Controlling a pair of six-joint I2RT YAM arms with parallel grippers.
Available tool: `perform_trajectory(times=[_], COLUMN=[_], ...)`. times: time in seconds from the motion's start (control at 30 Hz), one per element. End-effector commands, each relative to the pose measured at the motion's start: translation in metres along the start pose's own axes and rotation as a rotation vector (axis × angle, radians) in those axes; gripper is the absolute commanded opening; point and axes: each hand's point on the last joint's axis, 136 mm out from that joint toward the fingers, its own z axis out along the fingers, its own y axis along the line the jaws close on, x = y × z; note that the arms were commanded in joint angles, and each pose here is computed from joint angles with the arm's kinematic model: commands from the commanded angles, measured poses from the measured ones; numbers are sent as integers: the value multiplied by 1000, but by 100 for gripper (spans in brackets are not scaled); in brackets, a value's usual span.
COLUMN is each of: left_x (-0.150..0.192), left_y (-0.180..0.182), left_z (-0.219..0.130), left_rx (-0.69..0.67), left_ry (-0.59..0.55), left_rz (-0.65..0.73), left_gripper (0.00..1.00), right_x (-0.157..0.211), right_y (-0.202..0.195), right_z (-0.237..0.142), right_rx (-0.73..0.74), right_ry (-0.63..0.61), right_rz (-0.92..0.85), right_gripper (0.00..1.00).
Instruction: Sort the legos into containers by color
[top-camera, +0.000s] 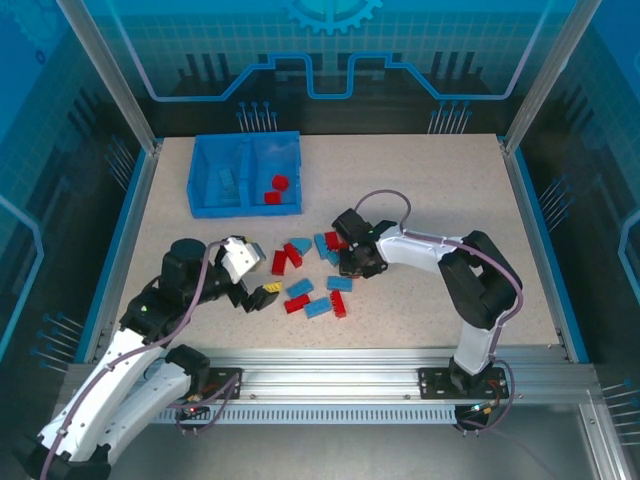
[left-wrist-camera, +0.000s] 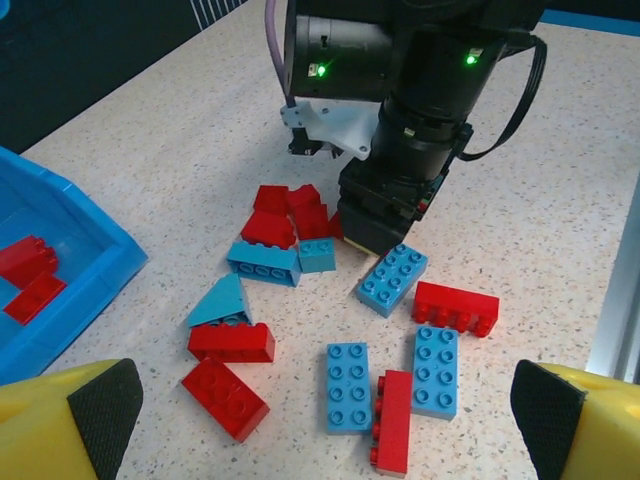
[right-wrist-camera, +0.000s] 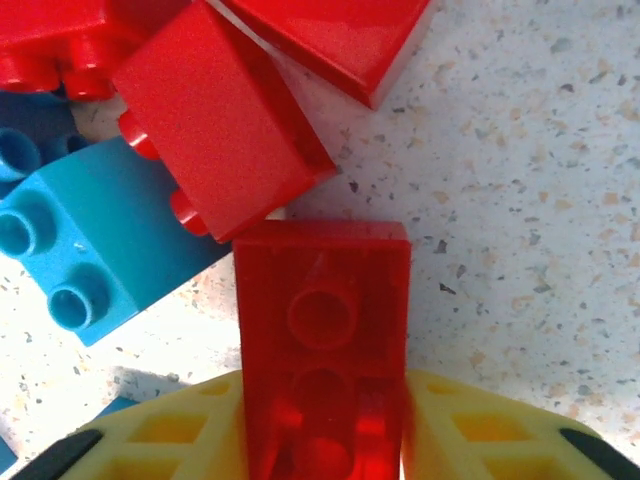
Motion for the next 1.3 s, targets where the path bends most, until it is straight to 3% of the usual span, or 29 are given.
perform_trajectory(times=[0.0, 0.2, 0.4, 0.67, 1.03, 1.27], left_x=[-2, -24, -12, 0, 4, 8], left_y=[11, 35, 117, 135, 145, 147], left_z=[-2, -15, -48, -53, -65, -65], left_rx=[-77, -227, -633, -680, -770, -781], left_ry=[-21, -166, -112, -40, -47, -35], left_rz=[32, -50, -341, -429, -461, -453], left_gripper=[99, 99, 99, 99, 99, 99], right_x=[-17, -47, -74, -144, -215, -236], right_y=[1, 43, 133, 200, 233, 239], right_z=[-28, -120, -155, -120, -20, 8], right_rx=[-2, -11, -191, -169, -121, -262], right_ry=[-92, -408, -522, -594, -559, -562], right_rz=[-1, -203, -374, -450, -438, -337], right_gripper=[28, 28, 29, 29, 29, 34])
